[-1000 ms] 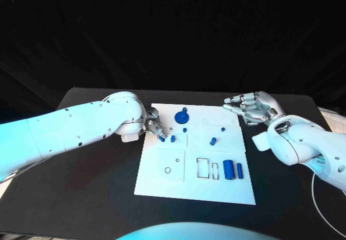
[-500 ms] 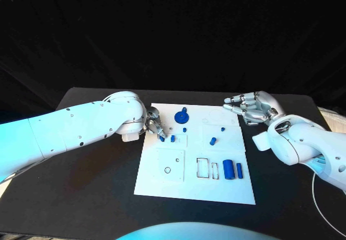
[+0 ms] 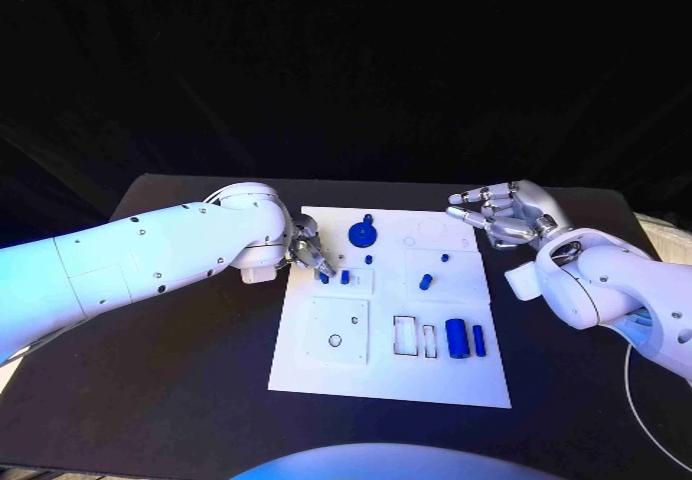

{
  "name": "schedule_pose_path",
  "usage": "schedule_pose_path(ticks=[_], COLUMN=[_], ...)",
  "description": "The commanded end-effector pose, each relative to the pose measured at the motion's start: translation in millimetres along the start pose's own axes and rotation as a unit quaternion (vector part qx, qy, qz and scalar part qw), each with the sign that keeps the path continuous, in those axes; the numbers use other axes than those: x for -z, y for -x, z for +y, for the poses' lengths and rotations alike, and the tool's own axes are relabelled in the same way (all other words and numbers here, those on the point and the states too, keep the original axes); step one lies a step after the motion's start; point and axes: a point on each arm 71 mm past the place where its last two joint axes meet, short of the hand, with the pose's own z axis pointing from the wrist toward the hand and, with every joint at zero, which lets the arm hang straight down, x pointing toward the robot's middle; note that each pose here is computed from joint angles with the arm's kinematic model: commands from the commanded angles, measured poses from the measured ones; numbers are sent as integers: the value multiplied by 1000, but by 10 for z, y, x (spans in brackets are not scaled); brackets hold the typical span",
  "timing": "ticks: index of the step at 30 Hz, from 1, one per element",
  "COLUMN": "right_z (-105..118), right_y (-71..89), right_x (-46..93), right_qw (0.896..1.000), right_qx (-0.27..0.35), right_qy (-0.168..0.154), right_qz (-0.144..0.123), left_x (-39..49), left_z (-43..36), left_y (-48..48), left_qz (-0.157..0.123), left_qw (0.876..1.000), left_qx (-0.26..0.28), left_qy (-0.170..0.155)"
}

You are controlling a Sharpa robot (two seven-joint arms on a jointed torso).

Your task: Assemble the parts on the task board

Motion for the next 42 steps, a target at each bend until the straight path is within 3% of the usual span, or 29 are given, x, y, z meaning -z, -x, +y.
schedule_pose_path(ticks=[1,21,30,36,42], right_z=[19,24,13,5,-3], right_y=[-13,-36,-38,-48,-60], right_x=[3,-9,-20,-26,-25], right_qw=[1000,1000,1000,1000,1000], right_qx=[0,-4,-5,-6,-7], right_qy=[11,11,10,9,8], right_qz=[4,7,7,8,9], left_x=[-14,-27,-3,26,63], left_z=[24,34,35,123,191], left_y=[-41,-21,9,61,98], left_qz=[14,6,-16,-41,-60], left_qw=[1000,1000,997,989,982], left_qx=[-16,-13,74,142,172], left_qy=[8,11,-14,-28,-48])
